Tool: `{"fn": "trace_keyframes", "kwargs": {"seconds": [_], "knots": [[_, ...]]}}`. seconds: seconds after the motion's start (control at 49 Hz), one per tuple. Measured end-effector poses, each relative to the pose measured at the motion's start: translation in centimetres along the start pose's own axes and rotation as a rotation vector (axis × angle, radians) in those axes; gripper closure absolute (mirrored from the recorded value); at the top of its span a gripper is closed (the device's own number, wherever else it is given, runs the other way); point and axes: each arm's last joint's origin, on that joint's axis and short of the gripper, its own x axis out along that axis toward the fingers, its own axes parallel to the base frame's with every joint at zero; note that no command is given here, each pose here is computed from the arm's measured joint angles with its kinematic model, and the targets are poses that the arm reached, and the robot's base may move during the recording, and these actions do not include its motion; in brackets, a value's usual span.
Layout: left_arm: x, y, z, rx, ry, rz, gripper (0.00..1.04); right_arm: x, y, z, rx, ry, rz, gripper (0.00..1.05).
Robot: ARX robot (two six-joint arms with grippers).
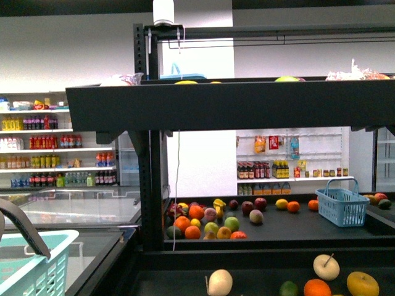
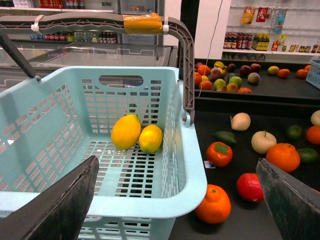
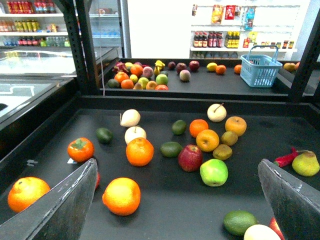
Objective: Pick lemon from shelf
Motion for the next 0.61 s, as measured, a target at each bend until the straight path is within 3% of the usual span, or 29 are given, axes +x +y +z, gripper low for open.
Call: {"fn": "trace_keyframes", "kwargs": {"seconds": [0.612], "knots": [[0.00,0.00,0.00,0.000,0.000,0.000,0.08,0.00,0.00,0.00,0.000,0.000,0.000,0.08]]}}
